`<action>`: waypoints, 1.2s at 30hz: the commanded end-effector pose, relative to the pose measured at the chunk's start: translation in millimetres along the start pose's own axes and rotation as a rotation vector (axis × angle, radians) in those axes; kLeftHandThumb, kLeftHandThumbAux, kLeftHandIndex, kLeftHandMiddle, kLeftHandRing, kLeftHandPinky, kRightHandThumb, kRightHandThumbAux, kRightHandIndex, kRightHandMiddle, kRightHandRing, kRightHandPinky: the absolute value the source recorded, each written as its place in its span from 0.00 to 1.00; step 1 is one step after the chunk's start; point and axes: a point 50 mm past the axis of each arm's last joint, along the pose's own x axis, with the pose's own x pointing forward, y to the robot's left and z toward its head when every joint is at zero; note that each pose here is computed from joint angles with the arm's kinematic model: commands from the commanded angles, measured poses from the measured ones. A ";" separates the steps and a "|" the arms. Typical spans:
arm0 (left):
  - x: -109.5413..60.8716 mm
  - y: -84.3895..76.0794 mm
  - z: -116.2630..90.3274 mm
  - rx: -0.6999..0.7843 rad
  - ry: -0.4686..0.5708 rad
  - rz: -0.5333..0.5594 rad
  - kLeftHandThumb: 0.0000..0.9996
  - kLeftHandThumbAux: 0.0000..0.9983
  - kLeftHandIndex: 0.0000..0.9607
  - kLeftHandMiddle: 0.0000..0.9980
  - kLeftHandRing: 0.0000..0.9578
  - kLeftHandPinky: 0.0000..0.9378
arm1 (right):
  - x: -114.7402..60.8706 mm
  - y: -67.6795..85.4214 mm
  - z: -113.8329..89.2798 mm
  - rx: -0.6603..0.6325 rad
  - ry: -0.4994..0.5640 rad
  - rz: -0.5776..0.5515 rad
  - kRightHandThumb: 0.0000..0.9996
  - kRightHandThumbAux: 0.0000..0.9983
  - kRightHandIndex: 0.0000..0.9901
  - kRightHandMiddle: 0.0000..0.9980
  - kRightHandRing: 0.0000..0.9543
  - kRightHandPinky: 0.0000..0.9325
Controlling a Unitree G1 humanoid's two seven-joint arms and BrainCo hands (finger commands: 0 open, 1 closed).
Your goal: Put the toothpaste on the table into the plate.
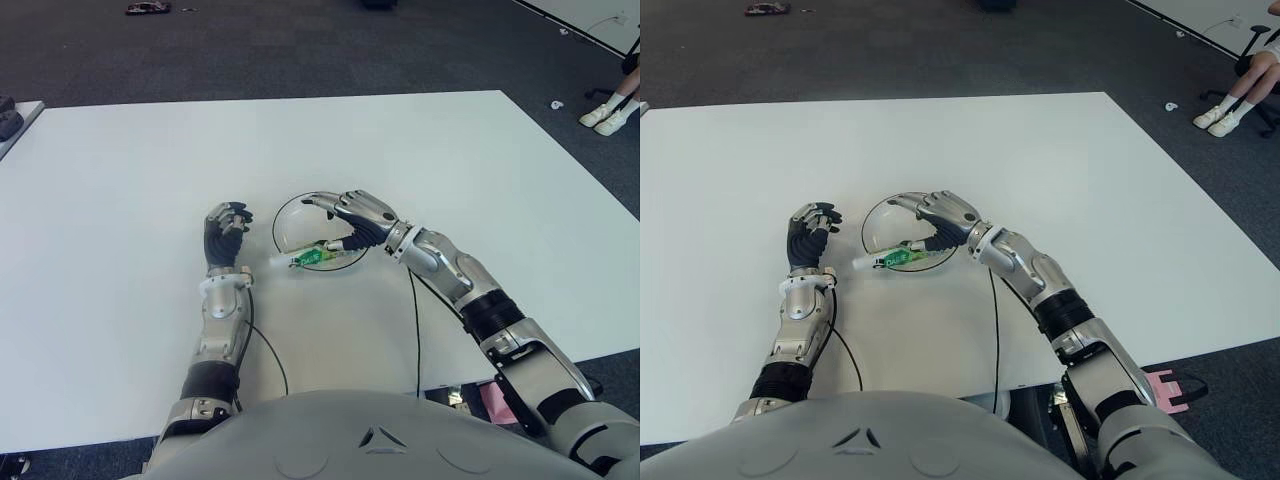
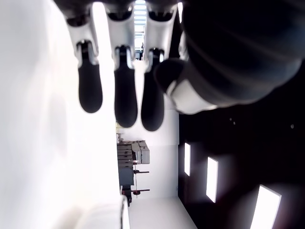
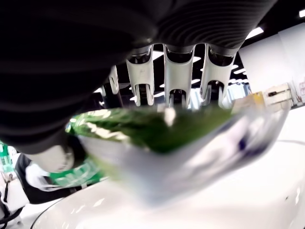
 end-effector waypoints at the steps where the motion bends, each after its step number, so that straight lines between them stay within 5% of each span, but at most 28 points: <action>1: -11.8 4.7 -22.7 0.029 0.123 0.003 0.71 0.72 0.45 0.52 0.52 0.52 | 0.6 -1.6 -0.6 0.011 0.003 0.007 0.08 0.35 0.00 0.00 0.00 0.00; 24: -12.2 5.8 -22.4 0.034 0.130 0.007 0.71 0.72 0.45 0.51 0.52 0.52 | -1.7 -10.5 -1.0 0.054 0.015 -0.054 0.12 0.28 0.00 0.00 0.00 0.00; 30: -12.6 6.2 -22.9 0.031 0.127 0.006 0.71 0.72 0.45 0.52 0.52 0.53 | -5.2 -15.9 -0.3 0.075 0.026 -0.147 0.10 0.33 0.00 0.00 0.00 0.00; 36: -13.0 5.4 -22.5 0.027 0.125 0.006 0.71 0.72 0.45 0.52 0.53 0.53 | -14.0 -18.7 0.2 0.244 0.093 -0.348 0.11 0.46 0.00 0.00 0.00 0.02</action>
